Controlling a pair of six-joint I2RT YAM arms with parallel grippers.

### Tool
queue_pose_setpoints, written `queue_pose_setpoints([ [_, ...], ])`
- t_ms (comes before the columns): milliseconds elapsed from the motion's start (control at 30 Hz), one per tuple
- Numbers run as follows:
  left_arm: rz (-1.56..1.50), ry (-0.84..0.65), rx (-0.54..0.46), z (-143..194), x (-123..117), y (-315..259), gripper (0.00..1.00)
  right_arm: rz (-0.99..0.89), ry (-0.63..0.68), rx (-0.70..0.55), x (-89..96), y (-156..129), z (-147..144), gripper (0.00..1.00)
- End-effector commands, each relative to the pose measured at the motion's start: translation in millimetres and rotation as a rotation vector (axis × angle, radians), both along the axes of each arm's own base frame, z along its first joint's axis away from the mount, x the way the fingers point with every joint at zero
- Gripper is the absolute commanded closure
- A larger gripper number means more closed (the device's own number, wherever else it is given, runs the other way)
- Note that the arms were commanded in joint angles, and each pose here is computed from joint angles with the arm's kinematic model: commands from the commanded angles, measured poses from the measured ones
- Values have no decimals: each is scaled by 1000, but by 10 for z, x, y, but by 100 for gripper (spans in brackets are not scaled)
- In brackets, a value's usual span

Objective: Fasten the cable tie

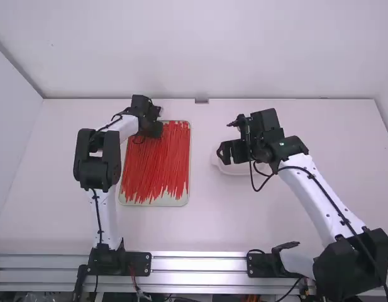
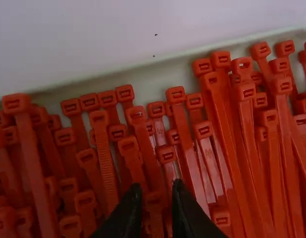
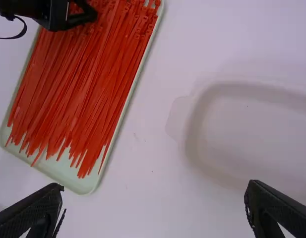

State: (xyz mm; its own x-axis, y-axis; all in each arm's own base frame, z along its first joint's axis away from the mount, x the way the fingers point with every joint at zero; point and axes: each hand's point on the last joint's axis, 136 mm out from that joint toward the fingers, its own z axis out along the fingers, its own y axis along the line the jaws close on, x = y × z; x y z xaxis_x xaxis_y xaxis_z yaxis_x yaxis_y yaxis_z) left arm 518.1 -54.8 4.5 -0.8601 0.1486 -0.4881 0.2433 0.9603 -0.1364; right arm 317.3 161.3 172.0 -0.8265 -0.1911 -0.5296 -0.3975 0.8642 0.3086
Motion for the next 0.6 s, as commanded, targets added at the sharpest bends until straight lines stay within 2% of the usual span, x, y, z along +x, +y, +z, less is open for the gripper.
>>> queue_pose_setpoints([
  [0,8,2,23,-16,20,8,82,1,-10,8,-15,-6,38,2],
  [567,8,17,31,-35,-12,21,84,-10,-15,11,10,-29,46,2],
])
